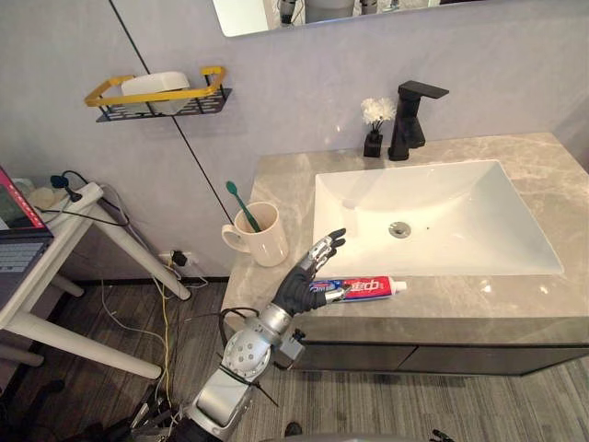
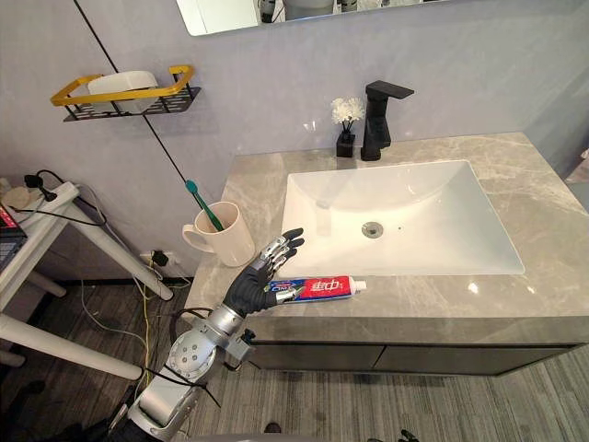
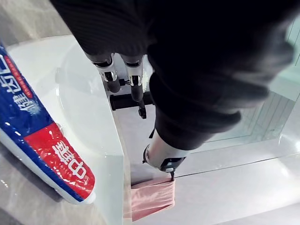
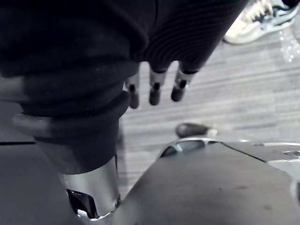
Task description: Organize washtable
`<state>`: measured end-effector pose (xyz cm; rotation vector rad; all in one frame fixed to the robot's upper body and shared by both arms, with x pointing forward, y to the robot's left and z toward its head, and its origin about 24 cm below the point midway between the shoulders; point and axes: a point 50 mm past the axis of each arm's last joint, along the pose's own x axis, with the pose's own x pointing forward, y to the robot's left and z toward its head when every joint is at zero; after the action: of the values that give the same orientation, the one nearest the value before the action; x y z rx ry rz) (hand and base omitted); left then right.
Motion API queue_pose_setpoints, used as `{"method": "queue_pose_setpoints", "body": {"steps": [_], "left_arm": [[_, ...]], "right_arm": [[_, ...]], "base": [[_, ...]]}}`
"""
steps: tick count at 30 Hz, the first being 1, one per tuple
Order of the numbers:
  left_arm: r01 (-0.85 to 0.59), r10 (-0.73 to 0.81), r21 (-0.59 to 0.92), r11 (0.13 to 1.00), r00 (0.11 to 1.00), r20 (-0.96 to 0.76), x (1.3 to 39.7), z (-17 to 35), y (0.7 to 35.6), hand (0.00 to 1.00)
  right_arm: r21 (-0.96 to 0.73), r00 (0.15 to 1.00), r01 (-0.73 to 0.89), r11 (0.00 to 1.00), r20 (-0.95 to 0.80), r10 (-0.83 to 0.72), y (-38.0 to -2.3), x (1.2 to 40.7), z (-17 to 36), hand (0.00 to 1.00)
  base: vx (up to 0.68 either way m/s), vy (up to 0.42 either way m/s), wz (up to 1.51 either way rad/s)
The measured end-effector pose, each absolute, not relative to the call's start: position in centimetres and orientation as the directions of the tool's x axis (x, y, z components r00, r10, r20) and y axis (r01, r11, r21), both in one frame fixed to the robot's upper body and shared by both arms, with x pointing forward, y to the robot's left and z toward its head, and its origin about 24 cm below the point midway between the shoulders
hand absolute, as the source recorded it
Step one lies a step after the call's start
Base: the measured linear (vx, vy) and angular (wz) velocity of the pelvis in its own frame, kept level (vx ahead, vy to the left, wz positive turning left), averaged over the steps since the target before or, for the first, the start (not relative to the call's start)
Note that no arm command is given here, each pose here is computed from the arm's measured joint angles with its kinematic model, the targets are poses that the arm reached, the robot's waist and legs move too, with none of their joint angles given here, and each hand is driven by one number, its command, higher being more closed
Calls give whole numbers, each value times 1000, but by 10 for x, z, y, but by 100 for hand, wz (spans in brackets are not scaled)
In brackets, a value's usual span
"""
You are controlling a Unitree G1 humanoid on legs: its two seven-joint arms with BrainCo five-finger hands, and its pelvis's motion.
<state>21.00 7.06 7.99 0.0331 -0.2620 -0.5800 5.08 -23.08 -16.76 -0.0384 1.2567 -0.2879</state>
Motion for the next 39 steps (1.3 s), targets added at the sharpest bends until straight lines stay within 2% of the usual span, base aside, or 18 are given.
{"method": "queue_pose_setpoints", "body": {"steps": [7,14,20,25,31,39], "left_arm": [[582,-628,261,770,763,150,202,68,70,0],[573,-642,369,732,761,92,202,59,72,0],[530,-615,419,738,783,93,205,59,76,0],[416,-505,464,782,859,81,216,53,94,0],[340,-420,449,827,903,90,214,50,104,0],[311,-406,496,811,909,94,215,50,105,0]], "right_arm": [[-186,292,167,968,-929,-229,-232,54,-167,0],[-184,322,138,973,-921,-220,-230,60,-165,0],[-163,335,124,979,-922,-196,-228,62,-165,0],[-146,350,114,983,-920,-178,-225,65,-165,0],[-125,354,107,986,-922,-155,-219,65,-166,0],[-125,371,87,988,-917,-149,-218,68,-165,0]], "base": [[-4,-4,-3],[-5,-7,-6],[-3,-6,-5],[-23,-12,-13],[-3,-4,-2],[-9,-6,-8]]}}
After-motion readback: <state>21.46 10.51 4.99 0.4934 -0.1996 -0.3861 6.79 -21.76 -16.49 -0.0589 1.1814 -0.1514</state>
